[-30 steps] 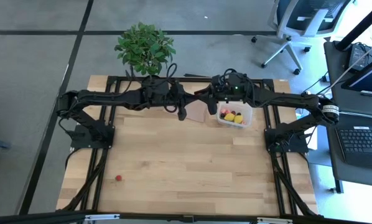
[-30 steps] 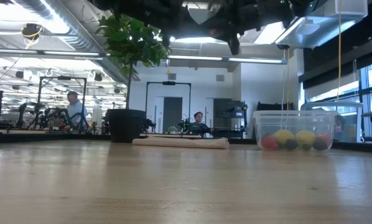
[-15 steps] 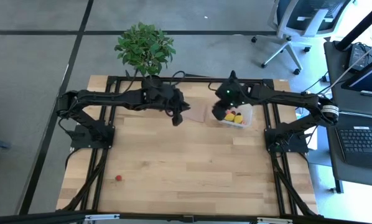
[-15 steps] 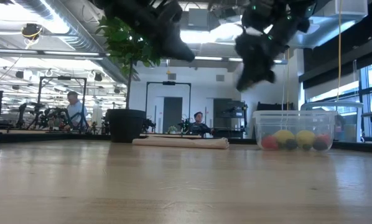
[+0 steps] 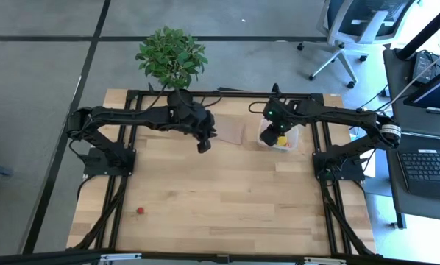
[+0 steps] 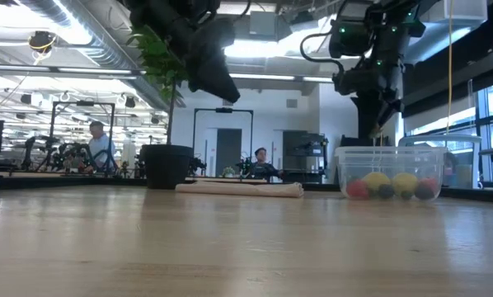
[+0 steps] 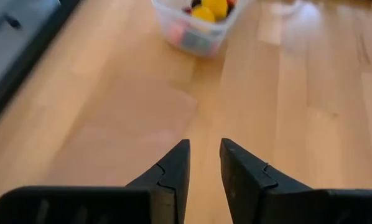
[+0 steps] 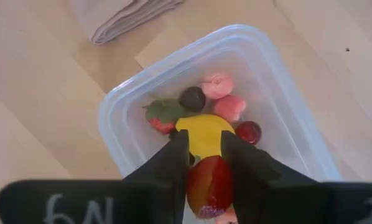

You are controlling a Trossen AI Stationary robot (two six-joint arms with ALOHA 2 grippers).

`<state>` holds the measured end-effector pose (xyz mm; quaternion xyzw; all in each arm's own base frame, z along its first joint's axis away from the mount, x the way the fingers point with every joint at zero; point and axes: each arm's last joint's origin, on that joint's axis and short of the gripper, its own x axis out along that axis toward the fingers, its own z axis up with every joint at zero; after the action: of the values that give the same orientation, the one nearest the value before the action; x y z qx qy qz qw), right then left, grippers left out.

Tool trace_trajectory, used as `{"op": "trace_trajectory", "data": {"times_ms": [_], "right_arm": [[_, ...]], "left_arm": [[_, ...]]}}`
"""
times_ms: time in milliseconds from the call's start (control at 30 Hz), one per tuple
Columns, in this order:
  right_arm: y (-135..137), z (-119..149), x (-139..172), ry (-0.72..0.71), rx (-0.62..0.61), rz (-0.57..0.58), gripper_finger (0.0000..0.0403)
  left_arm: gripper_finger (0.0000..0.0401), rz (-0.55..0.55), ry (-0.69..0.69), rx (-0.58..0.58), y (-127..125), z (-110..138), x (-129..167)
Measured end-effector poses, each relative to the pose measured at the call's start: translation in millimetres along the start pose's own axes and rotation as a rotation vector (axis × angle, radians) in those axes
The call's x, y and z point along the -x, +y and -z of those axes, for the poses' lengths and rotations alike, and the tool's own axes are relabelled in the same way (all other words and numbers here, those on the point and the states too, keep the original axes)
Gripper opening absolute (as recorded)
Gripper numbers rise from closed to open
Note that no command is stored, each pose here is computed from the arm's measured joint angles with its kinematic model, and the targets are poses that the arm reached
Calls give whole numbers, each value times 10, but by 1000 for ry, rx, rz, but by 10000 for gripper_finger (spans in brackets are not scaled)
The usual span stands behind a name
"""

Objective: Pick and placing Produce into tupperware
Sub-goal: Put the right red strawberry into the transparent container, then put the red strawberry into the transparent container

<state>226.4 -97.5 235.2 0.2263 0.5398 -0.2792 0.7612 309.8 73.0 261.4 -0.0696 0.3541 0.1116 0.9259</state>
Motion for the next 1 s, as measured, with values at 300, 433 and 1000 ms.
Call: {"op": "trace_trajectory", "data": {"times_ms": [300, 433, 1000], "right_arm": [[1, -3, 2, -3, -3, -2, 150], [1, -1, 3, -2, -3, -2, 179], [33, -93, 11, -97, -8, -39, 209]], "left_arm": [[114, 38, 158, 5, -67, 153, 12], [148, 46, 239, -2, -128, 235, 27], [296, 115, 1070, 286, -823, 1240, 351]]}}
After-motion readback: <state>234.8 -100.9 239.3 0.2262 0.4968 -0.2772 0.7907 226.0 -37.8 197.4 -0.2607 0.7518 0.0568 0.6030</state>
